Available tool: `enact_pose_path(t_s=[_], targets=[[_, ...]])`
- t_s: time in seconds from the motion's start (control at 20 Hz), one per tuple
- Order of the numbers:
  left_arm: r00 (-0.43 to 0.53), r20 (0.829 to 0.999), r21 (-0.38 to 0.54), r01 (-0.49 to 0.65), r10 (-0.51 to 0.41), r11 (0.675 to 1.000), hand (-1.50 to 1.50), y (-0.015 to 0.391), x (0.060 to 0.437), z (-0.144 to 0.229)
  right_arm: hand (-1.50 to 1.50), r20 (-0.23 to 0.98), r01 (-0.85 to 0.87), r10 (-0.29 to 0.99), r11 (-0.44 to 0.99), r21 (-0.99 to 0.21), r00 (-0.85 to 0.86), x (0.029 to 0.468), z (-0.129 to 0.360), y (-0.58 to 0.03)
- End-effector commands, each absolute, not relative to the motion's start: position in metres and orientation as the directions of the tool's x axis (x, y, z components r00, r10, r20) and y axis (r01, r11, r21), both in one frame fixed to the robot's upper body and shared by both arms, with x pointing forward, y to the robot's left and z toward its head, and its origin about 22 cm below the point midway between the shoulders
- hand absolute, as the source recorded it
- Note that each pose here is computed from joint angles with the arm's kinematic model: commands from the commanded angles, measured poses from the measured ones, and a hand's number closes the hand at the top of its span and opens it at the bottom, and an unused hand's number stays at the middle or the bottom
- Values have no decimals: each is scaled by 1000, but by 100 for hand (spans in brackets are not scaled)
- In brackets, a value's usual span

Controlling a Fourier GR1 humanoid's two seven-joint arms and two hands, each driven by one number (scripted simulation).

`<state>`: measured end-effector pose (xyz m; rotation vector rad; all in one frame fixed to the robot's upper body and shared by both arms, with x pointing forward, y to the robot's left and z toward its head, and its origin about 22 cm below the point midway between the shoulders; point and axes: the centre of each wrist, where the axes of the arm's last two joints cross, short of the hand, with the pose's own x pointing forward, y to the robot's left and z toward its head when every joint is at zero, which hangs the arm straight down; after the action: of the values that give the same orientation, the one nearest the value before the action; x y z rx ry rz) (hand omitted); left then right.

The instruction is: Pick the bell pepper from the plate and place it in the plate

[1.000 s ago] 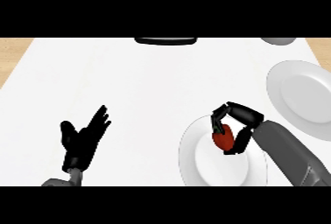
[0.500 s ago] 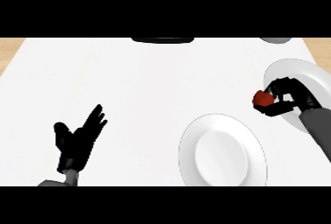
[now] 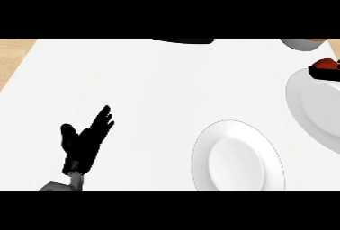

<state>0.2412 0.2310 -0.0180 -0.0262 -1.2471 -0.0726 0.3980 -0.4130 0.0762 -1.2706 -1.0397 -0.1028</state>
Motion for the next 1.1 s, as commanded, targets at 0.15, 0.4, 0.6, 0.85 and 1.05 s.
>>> enact_pose_path(t_s=[0.15, 0.4, 0.6, 0.85, 1.05], targets=[[324, 944, 11, 133, -54, 991, 0, 218, 244, -19, 150, 823, 839, 163, -95, -536, 544, 415, 97, -401], [309, 949, 15, 143, -59, 990, 0, 216, 250, -14, 150, 864, 854, 136, -290, -433, 485, 412, 82, -395], [328, 943, 25, 127, -65, 992, 0, 214, 246, -20, 150, 843, 816, 111, -344, -464, 526, 394, 68, -417], [341, 940, 5, 82, -33, 997, 0, 222, 245, -21, 150, 818, 757, 78, -439, -485, 569, 364, 61, -458], [335, 941, 17, 98, -49, 995, 0, 216, 250, -18, 150, 800, 734, 75, -457, -502, 595, 355, 53, -464]])
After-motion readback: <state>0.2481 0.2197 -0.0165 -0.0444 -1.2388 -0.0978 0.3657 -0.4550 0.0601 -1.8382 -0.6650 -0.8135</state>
